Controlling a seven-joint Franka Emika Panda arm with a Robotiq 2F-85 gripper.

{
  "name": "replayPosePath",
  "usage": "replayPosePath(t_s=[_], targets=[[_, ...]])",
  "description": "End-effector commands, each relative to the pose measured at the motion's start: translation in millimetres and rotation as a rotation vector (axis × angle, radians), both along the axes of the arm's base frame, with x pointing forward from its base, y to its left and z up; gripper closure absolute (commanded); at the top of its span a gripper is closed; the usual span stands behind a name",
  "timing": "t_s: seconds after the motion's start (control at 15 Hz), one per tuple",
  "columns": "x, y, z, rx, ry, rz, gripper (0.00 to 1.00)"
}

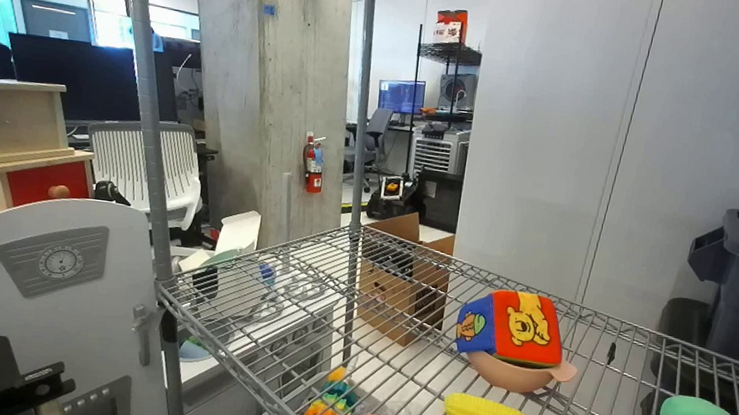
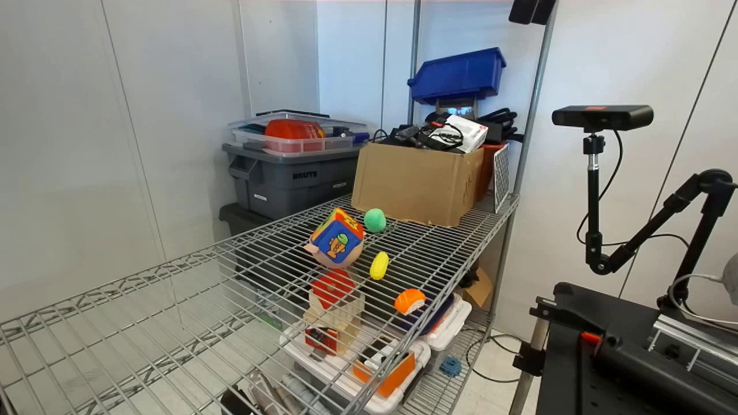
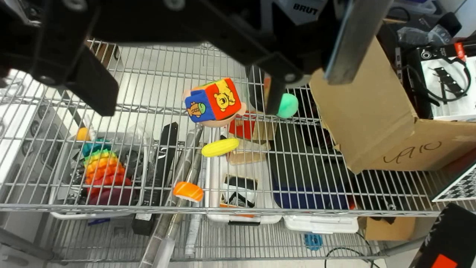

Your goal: Move the maize cob to the left

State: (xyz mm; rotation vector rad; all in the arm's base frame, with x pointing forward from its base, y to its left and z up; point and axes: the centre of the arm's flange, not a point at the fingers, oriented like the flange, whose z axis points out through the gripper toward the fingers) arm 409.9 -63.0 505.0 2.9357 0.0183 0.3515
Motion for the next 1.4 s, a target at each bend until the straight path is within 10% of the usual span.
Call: replayPosePath(t_s=[0.0,0.6,1.33], targets=[[16.7,-17.8,-17.6,0.030,0.001,-0.042,0.00],[68.8,-76.7,-121.7,0.137,0.038,-0.206,0.00],[186.0,-58.5,-240.4,0.222,0.069,-0.526,0.00]])
